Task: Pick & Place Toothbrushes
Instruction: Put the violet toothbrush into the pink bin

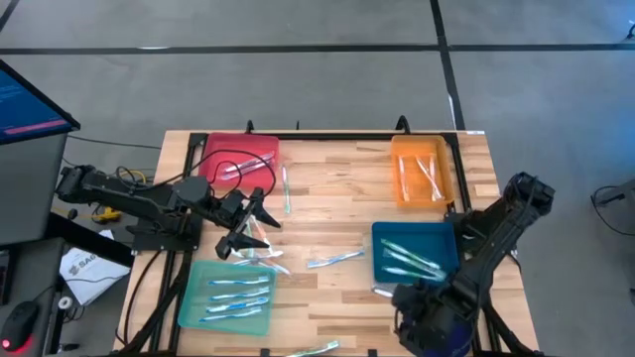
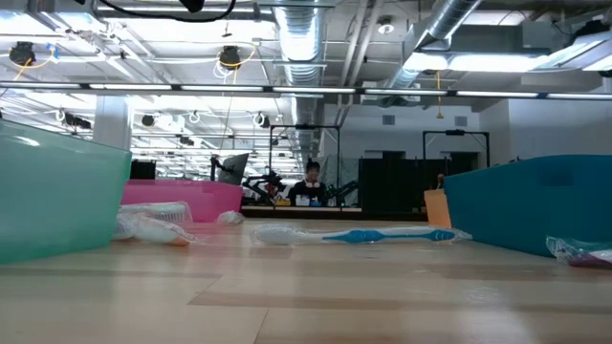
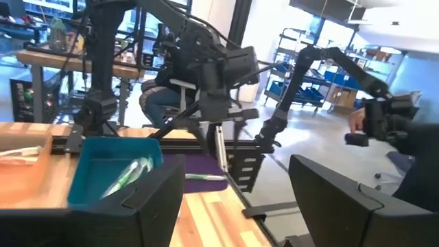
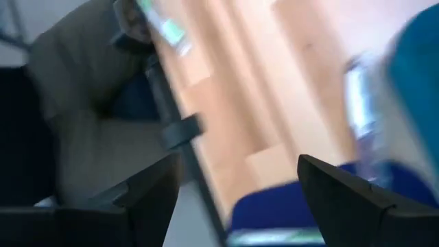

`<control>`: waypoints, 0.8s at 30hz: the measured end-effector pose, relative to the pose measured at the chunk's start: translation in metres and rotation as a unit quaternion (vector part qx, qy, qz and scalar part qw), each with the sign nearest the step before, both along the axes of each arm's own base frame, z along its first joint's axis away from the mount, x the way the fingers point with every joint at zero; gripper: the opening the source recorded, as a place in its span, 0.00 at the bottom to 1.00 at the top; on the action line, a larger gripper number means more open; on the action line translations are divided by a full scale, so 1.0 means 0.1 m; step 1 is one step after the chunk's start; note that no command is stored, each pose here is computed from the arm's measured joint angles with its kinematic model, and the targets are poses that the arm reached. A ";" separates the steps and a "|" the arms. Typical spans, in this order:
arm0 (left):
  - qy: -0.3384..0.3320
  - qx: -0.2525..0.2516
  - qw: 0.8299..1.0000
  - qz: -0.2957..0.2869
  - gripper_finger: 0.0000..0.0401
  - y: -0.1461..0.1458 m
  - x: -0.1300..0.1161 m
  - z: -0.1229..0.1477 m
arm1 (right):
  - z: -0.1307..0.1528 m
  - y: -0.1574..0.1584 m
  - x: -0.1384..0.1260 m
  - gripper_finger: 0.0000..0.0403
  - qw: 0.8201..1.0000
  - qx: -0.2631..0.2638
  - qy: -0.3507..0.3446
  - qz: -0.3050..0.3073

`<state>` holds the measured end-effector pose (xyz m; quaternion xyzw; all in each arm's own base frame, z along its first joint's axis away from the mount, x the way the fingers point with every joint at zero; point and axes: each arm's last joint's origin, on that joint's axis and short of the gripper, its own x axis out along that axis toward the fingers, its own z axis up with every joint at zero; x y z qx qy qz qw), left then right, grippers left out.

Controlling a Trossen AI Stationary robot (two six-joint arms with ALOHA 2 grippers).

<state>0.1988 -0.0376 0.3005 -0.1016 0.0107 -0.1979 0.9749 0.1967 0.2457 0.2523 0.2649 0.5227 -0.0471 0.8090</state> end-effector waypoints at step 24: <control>-0.030 -0.048 0.993 -0.100 0.63 -0.49 0.13 -0.05 | -0.76 0.19 -0.32 0.71 0.993 -0.112 -0.013 -0.033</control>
